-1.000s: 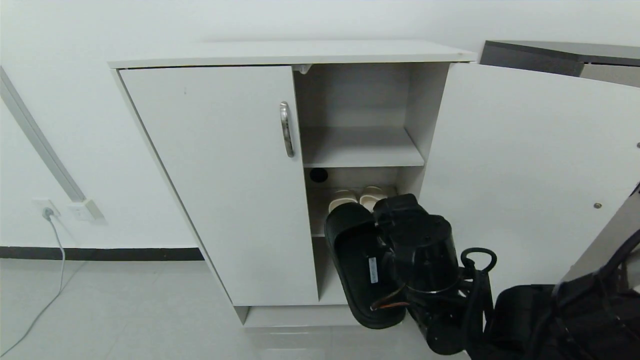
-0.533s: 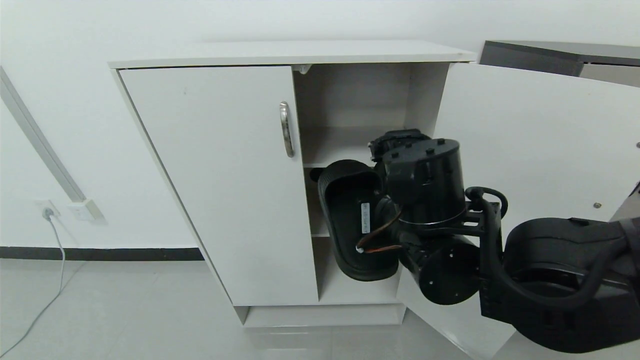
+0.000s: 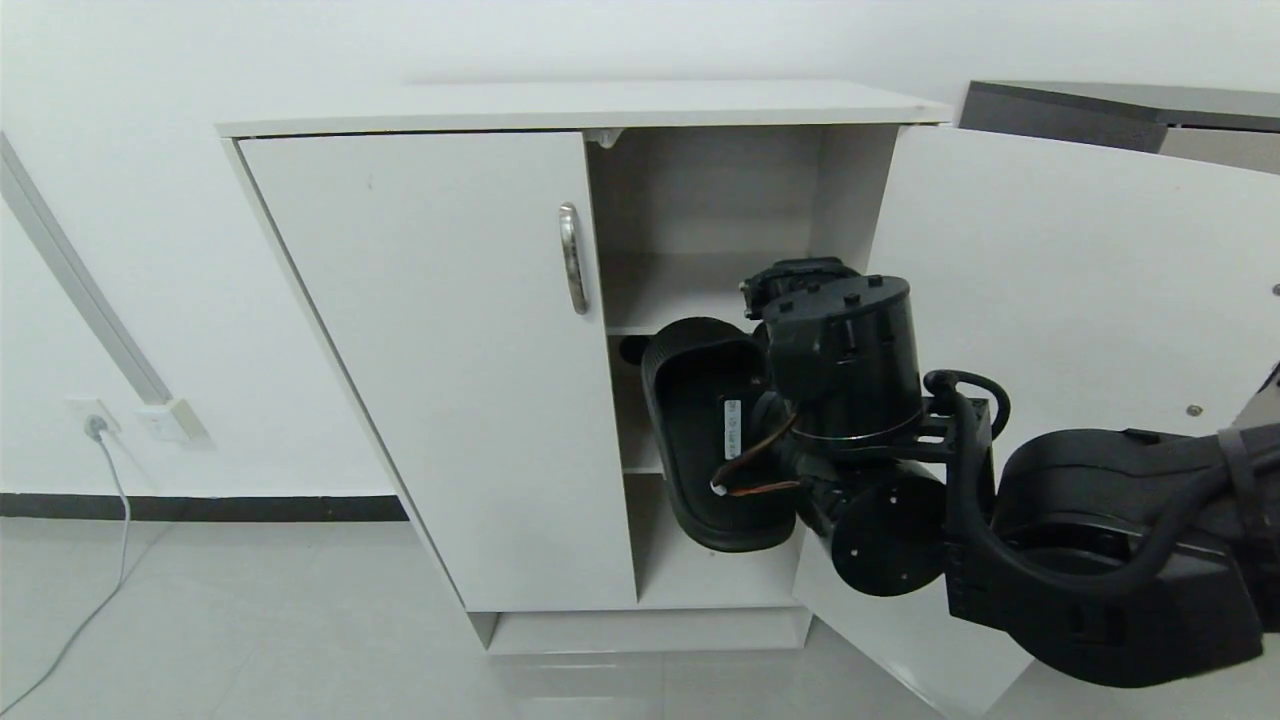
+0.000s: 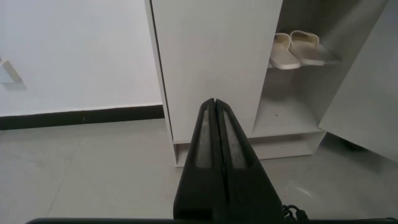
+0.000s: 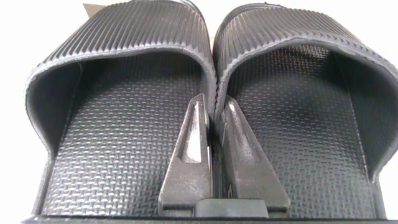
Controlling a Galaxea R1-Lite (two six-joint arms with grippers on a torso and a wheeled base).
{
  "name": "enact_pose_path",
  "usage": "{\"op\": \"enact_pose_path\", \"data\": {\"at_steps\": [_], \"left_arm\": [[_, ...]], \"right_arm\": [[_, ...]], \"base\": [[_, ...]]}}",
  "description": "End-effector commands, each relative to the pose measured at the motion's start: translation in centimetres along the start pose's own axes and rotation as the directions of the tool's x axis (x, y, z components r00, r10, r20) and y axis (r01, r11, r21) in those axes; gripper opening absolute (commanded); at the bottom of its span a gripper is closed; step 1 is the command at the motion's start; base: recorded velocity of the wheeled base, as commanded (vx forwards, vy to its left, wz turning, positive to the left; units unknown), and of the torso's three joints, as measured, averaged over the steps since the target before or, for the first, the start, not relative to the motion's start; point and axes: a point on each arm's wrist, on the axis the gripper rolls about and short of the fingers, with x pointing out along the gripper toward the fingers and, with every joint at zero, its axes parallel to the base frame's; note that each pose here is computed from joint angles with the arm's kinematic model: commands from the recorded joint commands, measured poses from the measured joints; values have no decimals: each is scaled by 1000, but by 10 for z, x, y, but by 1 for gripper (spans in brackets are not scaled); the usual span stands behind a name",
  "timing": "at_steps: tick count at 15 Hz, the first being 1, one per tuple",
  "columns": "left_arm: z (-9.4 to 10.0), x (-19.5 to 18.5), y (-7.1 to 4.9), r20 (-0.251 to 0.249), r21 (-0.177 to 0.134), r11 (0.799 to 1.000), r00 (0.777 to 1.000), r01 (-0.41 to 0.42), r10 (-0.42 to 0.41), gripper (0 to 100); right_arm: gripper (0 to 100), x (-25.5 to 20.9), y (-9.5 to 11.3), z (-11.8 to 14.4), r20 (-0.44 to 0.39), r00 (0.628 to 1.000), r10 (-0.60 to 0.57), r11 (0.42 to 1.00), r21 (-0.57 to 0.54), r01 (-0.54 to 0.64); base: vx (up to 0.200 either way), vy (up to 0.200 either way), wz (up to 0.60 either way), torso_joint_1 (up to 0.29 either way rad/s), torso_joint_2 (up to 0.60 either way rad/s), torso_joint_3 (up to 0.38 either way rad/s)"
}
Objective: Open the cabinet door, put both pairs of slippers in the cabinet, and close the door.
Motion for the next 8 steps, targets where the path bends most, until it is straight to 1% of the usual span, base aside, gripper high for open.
{"op": "enact_pose_path", "data": {"at_steps": [1, 4, 8], "left_arm": [[0, 0, 0, 0, 0, 1000, 1000, 0, 0, 0], [0, 0, 0, 0, 0, 1000, 1000, 0, 0, 0], [0, 0, 0, 0, -2, 1000, 1000, 0, 0, 0]], "right_arm": [[0, 2, 1, -2, -4, 1000, -2, 1000, -3, 2], [0, 7, -2, -3, -5, 1000, -19, 1000, -1, 19], [0, 10, 0, -6, -12, 1000, -20, 1000, -9, 20]], "base": [[200, 0, 0, -2, -2, 2], [200, 0, 0, 4, 4, 7], [200, 0, 0, 2, 4, 1]]}}
